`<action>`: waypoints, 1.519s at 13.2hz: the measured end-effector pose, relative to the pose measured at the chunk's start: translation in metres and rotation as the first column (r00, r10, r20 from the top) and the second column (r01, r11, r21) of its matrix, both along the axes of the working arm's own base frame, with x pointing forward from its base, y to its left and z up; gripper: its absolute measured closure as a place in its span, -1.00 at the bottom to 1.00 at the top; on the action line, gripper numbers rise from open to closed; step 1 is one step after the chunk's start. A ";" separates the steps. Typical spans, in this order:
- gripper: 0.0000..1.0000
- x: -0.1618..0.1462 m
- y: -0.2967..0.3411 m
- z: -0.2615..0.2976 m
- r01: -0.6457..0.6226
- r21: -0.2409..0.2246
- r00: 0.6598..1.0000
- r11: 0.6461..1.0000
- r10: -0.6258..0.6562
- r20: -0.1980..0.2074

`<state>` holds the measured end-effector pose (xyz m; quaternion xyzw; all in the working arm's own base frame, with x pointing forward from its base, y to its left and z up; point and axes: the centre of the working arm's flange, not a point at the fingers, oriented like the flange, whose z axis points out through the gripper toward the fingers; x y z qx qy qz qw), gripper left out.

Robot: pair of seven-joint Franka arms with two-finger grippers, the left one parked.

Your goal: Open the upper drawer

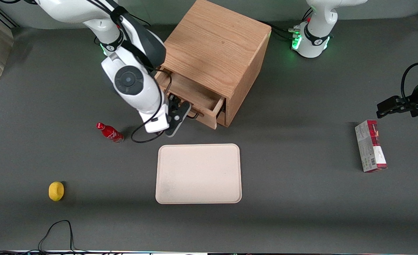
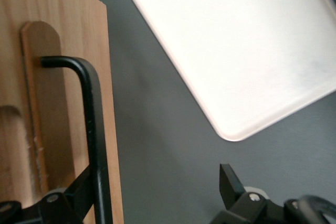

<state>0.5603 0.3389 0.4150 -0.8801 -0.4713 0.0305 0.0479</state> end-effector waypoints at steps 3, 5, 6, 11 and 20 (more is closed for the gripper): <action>-1.00 0.036 -0.037 0.012 0.023 -0.002 0.999 1.000 -0.023 0.025; -1.00 0.056 -0.061 0.018 0.031 -0.006 0.999 1.000 -0.031 0.031; -1.00 0.062 -0.068 0.020 0.034 -0.007 0.999 0.999 -0.034 0.033; -1.00 0.087 -0.102 0.034 0.007 -0.008 0.997 1.000 -0.006 0.079; -1.00 0.089 -0.245 0.168 0.474 -0.076 0.879 0.877 -0.467 0.096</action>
